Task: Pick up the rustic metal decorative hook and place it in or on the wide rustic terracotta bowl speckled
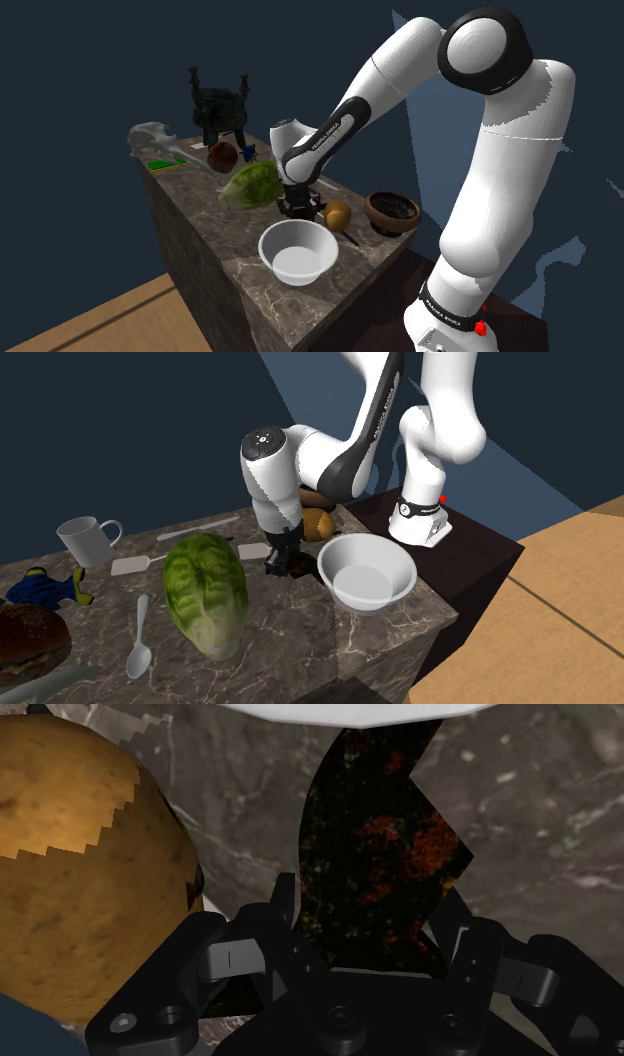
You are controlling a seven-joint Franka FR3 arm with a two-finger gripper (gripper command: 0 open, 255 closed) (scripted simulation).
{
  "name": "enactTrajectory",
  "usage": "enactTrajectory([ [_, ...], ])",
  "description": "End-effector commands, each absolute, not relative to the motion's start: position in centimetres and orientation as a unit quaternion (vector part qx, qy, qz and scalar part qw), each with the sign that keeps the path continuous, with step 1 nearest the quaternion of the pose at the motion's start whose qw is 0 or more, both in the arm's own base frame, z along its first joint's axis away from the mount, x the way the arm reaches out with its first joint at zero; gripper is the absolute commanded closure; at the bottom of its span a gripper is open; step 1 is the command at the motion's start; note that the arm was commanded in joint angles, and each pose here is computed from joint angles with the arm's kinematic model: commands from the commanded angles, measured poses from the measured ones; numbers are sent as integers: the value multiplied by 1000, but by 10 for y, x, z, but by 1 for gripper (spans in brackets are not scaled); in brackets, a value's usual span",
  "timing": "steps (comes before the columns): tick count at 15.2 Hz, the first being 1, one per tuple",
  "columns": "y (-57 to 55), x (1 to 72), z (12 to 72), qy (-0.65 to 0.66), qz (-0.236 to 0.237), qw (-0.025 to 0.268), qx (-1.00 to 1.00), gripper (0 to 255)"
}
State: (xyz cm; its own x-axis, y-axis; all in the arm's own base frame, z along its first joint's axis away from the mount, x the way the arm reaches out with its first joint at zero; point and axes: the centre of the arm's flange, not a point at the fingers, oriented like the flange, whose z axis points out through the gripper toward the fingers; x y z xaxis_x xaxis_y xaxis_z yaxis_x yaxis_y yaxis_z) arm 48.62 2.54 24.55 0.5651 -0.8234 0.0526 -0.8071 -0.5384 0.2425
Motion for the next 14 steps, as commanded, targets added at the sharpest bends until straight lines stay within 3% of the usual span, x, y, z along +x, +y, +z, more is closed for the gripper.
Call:
enactTrajectory([
  [1,25,486,245,-465,-34,121,876,255],
  [14,25,486,303,-465,-34,121,876,255],
])
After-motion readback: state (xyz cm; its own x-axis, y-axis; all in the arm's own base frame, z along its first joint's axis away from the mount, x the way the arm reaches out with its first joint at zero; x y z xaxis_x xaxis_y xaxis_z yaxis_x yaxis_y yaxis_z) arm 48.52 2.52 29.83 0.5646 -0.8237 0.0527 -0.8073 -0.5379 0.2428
